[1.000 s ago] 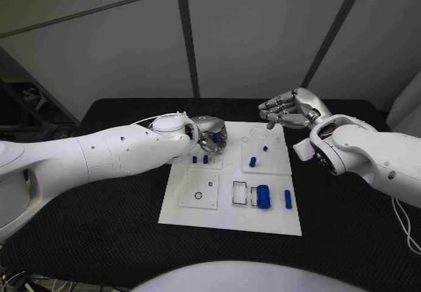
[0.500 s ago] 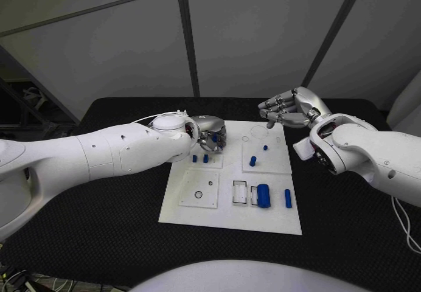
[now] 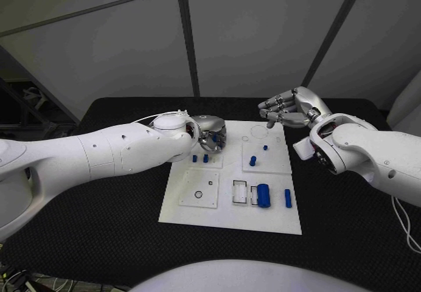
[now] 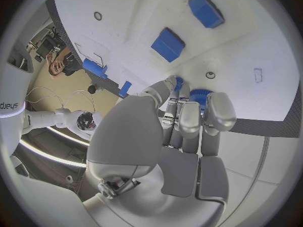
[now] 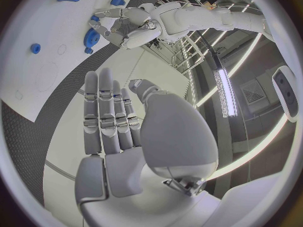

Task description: Assemble the parts on the task board

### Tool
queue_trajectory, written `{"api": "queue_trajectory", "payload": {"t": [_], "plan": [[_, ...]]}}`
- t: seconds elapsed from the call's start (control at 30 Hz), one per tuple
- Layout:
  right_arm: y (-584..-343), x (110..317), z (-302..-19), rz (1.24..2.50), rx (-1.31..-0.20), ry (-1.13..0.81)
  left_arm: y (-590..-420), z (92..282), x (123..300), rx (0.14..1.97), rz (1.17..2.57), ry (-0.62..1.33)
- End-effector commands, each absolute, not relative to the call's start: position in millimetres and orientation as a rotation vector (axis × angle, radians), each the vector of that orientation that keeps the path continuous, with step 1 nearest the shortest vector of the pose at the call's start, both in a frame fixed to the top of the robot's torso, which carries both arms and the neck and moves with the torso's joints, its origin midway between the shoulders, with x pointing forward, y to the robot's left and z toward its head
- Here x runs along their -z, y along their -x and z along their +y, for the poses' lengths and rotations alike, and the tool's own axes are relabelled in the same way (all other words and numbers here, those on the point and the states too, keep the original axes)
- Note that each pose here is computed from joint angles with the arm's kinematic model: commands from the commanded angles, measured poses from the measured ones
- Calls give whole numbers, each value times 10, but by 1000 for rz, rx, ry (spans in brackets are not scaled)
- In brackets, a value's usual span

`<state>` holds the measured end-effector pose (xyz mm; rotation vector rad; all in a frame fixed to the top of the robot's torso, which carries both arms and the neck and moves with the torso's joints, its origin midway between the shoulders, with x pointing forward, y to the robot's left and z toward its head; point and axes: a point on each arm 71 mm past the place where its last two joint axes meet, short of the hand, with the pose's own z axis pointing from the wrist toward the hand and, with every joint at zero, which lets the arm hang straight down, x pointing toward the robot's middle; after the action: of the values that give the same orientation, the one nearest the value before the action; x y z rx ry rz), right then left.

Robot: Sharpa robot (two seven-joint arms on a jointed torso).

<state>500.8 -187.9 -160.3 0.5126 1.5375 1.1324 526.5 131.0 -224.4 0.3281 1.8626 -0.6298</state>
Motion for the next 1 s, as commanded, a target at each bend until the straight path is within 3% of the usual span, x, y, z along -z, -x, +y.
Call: {"api": "queue_trajectory", "payload": {"t": [0.03, 0.37, 0.7, 1.0], "plan": [[-5004, 1587, -1863, 1534, -1144, -499, -5248, 1316, 2270, 632, 1860, -337], [-5003, 1586, -1863, 1534, -1144, -499, -5235, 1355, 2229, 664, 1822, -314], [-5006, 1587, -1866, 1533, -1143, -499, -5247, 1400, 2017, 698, 1763, -272], [-5010, 1589, -1884, 1533, -1139, -501, -5180, 1577, 1918, 696, 1762, -236]]}}
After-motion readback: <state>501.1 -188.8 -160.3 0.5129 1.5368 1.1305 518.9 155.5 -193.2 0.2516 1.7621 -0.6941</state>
